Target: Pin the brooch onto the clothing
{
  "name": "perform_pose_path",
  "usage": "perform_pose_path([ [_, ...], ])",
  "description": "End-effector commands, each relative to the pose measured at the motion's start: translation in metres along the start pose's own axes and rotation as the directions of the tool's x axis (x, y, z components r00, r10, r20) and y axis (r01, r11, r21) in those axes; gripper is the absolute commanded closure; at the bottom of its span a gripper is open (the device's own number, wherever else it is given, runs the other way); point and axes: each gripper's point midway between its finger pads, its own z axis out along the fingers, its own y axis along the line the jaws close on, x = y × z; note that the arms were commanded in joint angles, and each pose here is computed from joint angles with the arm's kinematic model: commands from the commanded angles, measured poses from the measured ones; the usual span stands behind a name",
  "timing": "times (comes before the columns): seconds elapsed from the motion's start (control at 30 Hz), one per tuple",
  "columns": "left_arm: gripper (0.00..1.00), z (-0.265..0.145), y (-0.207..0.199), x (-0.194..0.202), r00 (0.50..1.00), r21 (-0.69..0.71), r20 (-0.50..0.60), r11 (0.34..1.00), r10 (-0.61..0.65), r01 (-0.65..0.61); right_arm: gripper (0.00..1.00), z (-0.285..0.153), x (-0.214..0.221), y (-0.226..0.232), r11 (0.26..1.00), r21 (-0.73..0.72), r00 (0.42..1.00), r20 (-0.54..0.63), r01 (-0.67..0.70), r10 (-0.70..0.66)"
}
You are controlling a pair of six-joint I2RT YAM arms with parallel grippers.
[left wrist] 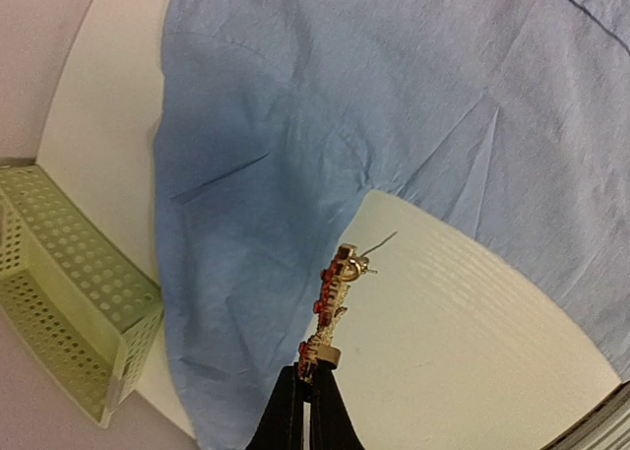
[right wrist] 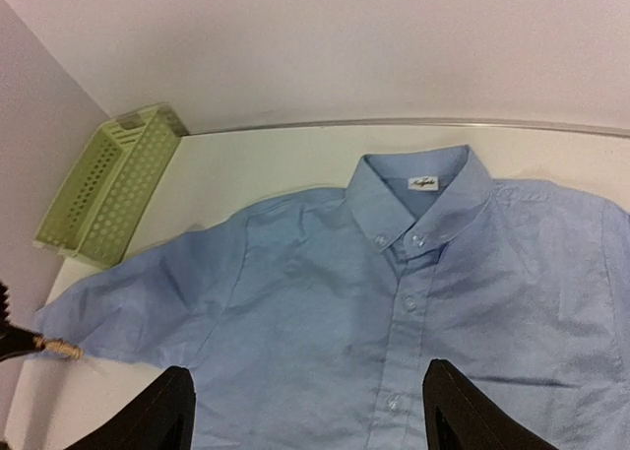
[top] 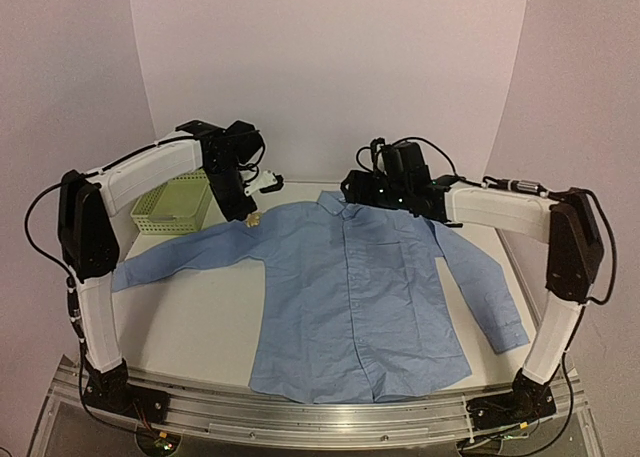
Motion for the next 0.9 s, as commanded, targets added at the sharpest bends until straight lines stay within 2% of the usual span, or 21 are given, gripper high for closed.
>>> perform_pose_path([
  [0.0,1.00,-0.001,-0.027,-0.035,0.989,0.233,0.062,0.966,-0.131,0.113,0.19,0.048,0.006,-0.019,0.979,0.143,0.989,-0.045,0.144,-0.139],
  [0.17,1.00,0.013,-0.029,-0.062,0.964,0.376,0.092,0.905,-0.251,0.200,0.19,0.110,0.021,-0.024,0.962,0.157,0.972,-0.108,0.222,-0.207],
  [0.37,1.00,0.034,-0.012,-0.078,0.916,0.485,0.110,0.825,-0.386,0.290,0.26,0.157,0.049,-0.027,0.963,0.105,0.960,-0.166,0.247,-0.228],
  [0.5,1.00,0.045,-0.006,-0.092,0.876,0.545,0.128,0.771,-0.464,0.329,0.28,0.174,0.064,-0.023,0.971,0.062,0.957,-0.189,0.233,-0.218],
  [0.63,1.00,0.065,0.015,-0.091,0.819,0.568,0.101,0.708,-0.566,0.419,0.30,0.181,0.076,-0.027,0.972,0.067,0.955,-0.214,0.224,-0.205],
  [0.87,1.00,0.091,0.030,-0.096,0.761,0.585,0.124,0.666,-0.637,0.463,0.33,0.188,0.101,-0.050,0.957,0.142,0.934,-0.291,0.254,-0.205],
])
